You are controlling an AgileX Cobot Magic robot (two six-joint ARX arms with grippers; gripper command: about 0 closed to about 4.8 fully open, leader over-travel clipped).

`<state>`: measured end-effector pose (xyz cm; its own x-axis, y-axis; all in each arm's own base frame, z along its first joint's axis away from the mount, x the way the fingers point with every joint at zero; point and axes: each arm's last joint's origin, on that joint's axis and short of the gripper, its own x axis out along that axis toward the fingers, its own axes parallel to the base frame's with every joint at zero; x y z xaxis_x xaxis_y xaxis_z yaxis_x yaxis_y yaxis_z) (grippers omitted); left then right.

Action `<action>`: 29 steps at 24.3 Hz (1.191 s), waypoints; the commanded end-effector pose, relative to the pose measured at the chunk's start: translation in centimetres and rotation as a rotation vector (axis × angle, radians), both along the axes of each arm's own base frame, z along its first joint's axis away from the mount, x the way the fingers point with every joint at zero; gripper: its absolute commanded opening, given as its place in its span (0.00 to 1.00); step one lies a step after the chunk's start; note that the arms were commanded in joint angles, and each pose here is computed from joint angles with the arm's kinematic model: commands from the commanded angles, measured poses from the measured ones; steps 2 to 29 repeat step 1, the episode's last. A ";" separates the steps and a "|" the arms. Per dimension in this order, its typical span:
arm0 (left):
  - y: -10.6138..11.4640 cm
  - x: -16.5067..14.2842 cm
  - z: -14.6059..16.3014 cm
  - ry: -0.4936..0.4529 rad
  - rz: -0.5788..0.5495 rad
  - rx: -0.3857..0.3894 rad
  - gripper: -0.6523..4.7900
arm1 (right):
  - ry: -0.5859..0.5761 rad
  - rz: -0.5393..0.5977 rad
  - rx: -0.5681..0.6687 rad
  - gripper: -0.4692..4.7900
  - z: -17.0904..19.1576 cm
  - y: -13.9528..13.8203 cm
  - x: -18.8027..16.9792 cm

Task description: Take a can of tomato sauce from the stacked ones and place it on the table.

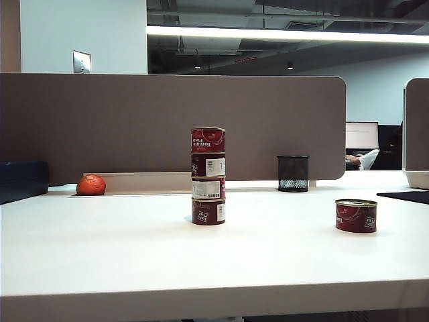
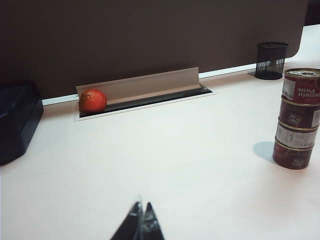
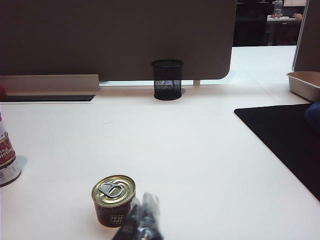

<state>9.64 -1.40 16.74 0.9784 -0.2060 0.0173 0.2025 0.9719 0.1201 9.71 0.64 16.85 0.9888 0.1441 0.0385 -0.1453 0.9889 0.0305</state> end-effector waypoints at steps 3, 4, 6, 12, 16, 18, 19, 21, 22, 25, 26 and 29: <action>0.0 0.0 0.1 -0.010 -0.003 -0.001 0.11 | -0.014 -0.003 -0.002 0.08 0.1 0.0 0.0; 0.0 0.0 0.1 -0.010 -0.003 -0.001 0.11 | -0.014 -0.003 -0.002 0.08 0.1 0.0 0.0; 0.0 0.0 0.1 -0.010 -0.003 -0.001 0.11 | -0.014 -0.003 -0.002 0.08 0.1 0.0 0.0; 0.0 0.0 0.1 -0.010 -0.003 -0.001 0.11 | -0.014 -0.003 -0.002 0.08 0.1 0.0 0.0; 0.0 0.0 0.1 -0.010 -0.003 -0.001 0.11 | -0.014 -0.003 -0.002 0.08 0.1 0.0 0.0; 0.0 0.0 0.1 -0.010 -0.003 -0.001 0.11 | -0.014 -0.003 -0.002 0.08 0.1 0.0 0.0; 0.0 0.0 0.1 -0.010 -0.003 -0.001 0.11 | -0.014 -0.003 -0.002 0.08 0.1 0.0 0.0; 0.0 0.0 0.1 -0.010 -0.003 -0.001 0.11 | -0.014 -0.003 -0.002 0.08 0.1 0.0 0.0; 0.0 0.0 0.1 -0.010 -0.003 -0.001 0.11 | -0.014 -0.003 -0.002 0.08 0.1 0.0 0.0; 0.0 0.0 0.1 -0.010 -0.003 -0.001 0.11 | -0.014 -0.003 -0.002 0.08 0.1 0.0 0.0; 0.0 0.0 0.1 -0.010 -0.003 -0.001 0.11 | -0.014 -0.003 -0.002 0.08 0.1 0.0 0.0; 0.0 0.0 0.1 -0.010 -0.003 -0.001 0.11 | -0.014 -0.003 -0.002 0.08 0.1 0.0 0.0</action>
